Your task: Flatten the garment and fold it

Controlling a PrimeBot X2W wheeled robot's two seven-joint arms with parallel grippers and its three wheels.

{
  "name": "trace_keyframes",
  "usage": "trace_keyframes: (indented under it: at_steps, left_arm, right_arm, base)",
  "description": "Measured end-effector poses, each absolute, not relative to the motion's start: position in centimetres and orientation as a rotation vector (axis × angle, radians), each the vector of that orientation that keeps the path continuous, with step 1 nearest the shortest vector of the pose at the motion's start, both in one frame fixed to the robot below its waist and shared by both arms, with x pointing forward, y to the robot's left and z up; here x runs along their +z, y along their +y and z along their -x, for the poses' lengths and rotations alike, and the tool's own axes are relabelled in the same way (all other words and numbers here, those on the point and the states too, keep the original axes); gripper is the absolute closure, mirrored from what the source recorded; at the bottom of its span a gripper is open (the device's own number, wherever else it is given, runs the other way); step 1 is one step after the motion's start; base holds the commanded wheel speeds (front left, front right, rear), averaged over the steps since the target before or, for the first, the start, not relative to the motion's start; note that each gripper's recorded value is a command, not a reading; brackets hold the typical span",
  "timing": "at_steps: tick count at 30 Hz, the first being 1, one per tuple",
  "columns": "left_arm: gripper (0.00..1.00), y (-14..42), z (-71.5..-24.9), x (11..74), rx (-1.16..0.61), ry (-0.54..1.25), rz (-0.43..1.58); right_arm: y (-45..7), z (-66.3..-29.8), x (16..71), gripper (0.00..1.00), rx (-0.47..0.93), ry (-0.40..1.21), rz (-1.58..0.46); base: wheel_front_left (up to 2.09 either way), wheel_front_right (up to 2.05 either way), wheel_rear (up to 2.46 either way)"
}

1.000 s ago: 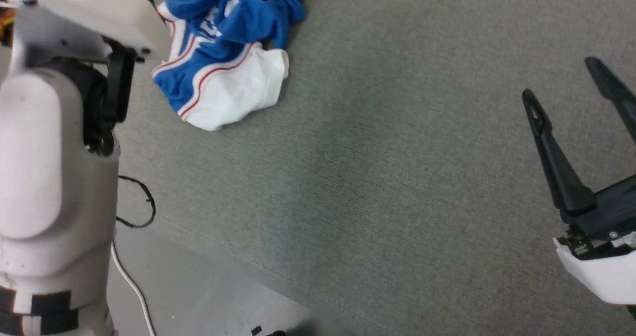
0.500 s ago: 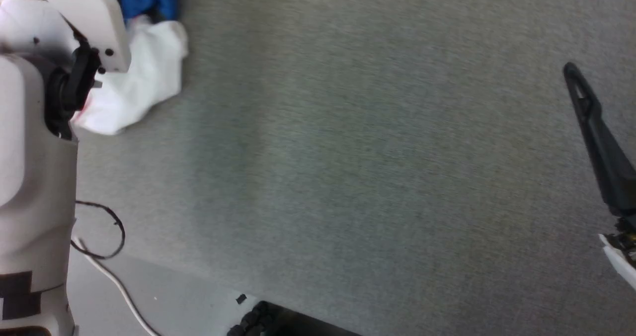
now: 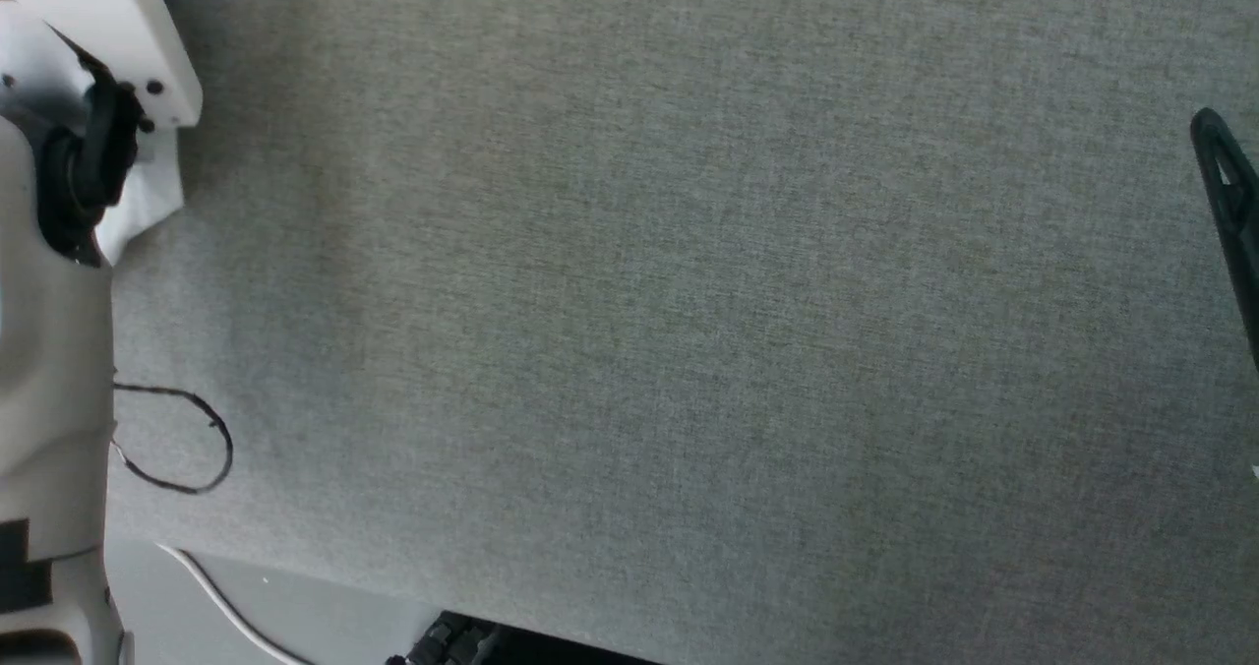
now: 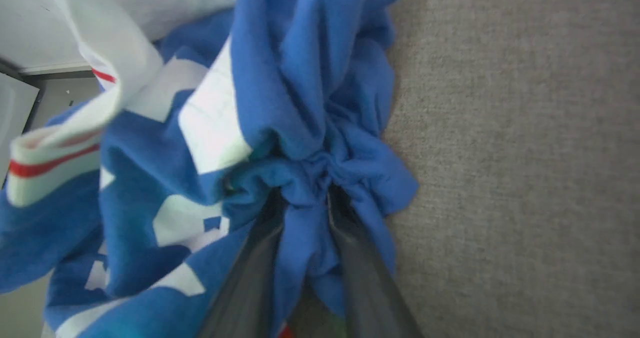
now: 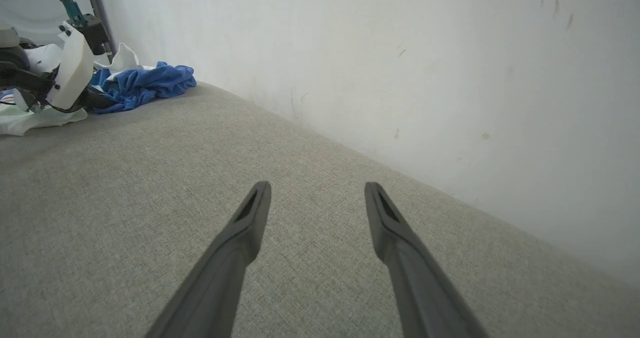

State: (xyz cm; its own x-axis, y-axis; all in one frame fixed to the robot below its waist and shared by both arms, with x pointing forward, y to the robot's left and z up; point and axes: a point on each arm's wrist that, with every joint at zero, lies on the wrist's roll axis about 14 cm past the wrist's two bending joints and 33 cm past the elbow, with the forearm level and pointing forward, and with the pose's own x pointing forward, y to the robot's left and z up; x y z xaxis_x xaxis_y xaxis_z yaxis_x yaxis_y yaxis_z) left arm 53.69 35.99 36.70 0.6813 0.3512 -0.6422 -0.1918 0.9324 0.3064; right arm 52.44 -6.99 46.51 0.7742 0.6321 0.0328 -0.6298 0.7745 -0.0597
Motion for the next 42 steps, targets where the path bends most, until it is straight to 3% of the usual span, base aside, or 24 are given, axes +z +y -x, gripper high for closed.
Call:
trace_keyframes:
  at_steps: [11,23,34,42]
  left_arm:
    - [1.0,36.7,-54.3,39.8,0.316,0.708,-0.225]
    - [1.0,34.7,-56.9,56.6,0.266,0.304,-0.202]
    - [1.0,26.2,-56.1,72.6,0.022,-0.031,-0.21]
    - [1.0,14.7,-54.7,78.9,-0.274,-0.173,-0.157]
  right_arm:
    - [-6.3,-51.6,48.5,0.0,0.682,-0.098,-0.017]
    - [-6.0,-49.7,53.4,0.0,0.61,-0.196,-0.111]
    - [-9.8,-46.9,58.1,0.0,0.434,-0.28,-0.081]
    - [-13.8,-44.2,61.0,0.0,0.292,-0.341,-0.056]
  base:
    - [0.0,0.0,0.0]
    - [0.0,0.0,0.0]
    - [0.0,0.0,0.0]
    - [0.0,0.0,0.0]
